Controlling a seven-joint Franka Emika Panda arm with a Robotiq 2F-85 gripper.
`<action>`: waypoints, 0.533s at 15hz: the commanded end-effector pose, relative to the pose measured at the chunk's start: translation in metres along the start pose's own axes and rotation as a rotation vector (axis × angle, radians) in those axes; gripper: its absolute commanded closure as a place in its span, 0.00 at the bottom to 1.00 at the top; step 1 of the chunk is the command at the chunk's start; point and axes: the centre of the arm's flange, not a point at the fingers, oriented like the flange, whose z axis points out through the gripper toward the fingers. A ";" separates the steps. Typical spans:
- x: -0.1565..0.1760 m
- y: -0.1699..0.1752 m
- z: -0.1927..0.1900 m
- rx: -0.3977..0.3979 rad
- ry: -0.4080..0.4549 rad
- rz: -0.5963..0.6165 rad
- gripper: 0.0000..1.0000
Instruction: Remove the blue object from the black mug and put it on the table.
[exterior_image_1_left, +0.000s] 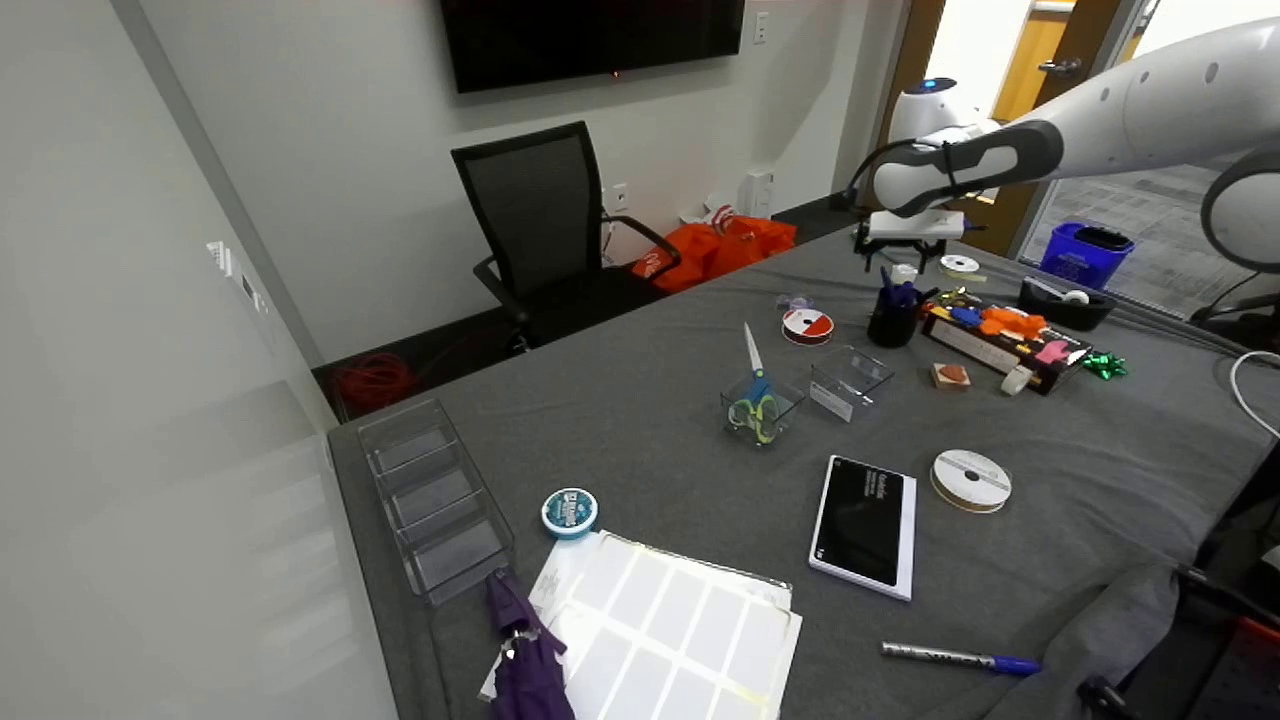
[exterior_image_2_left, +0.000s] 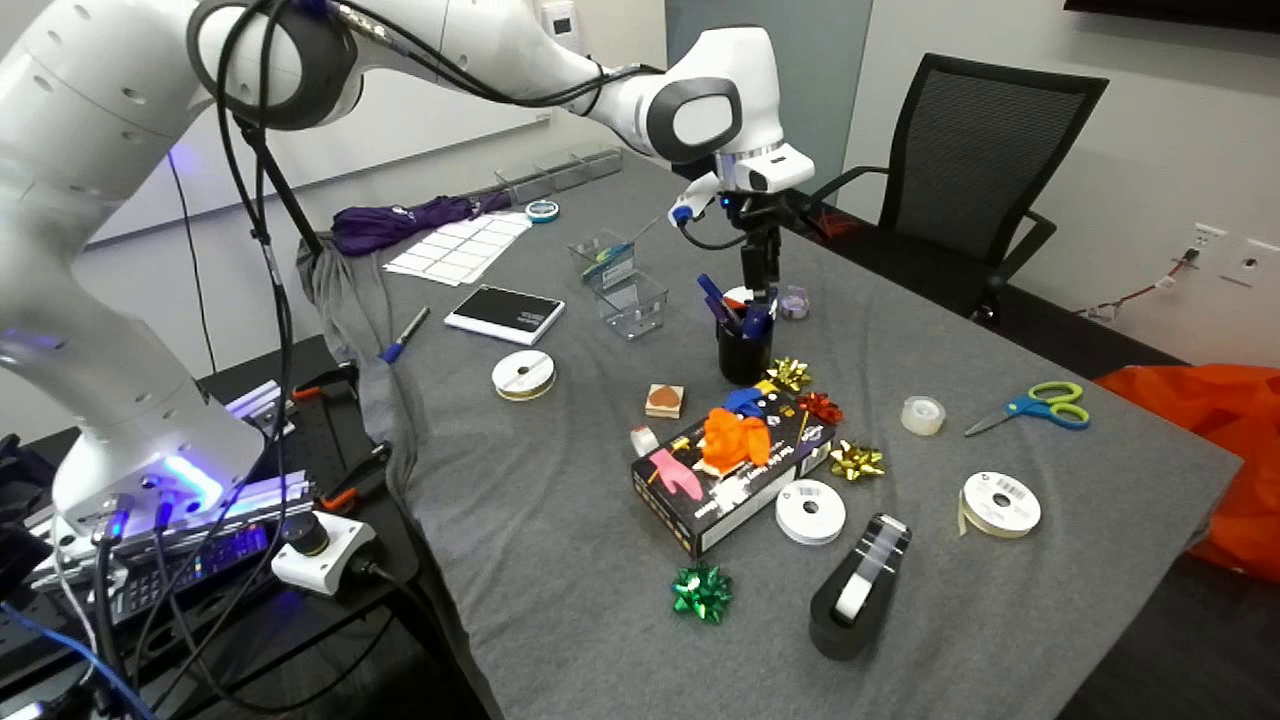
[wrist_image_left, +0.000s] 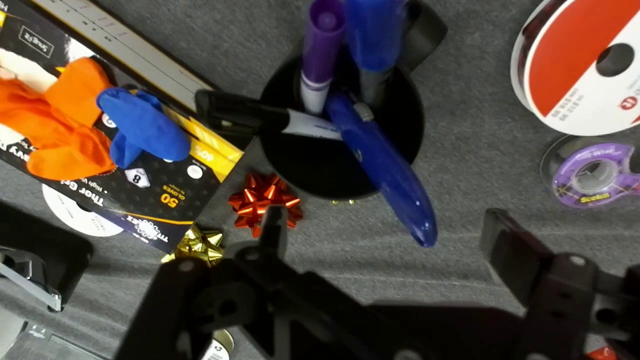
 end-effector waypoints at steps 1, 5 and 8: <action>0.012 -0.007 0.010 -0.044 0.008 -0.018 0.25; 0.013 -0.008 0.015 -0.065 0.012 -0.030 0.49; 0.014 -0.008 0.014 -0.066 0.018 -0.032 0.71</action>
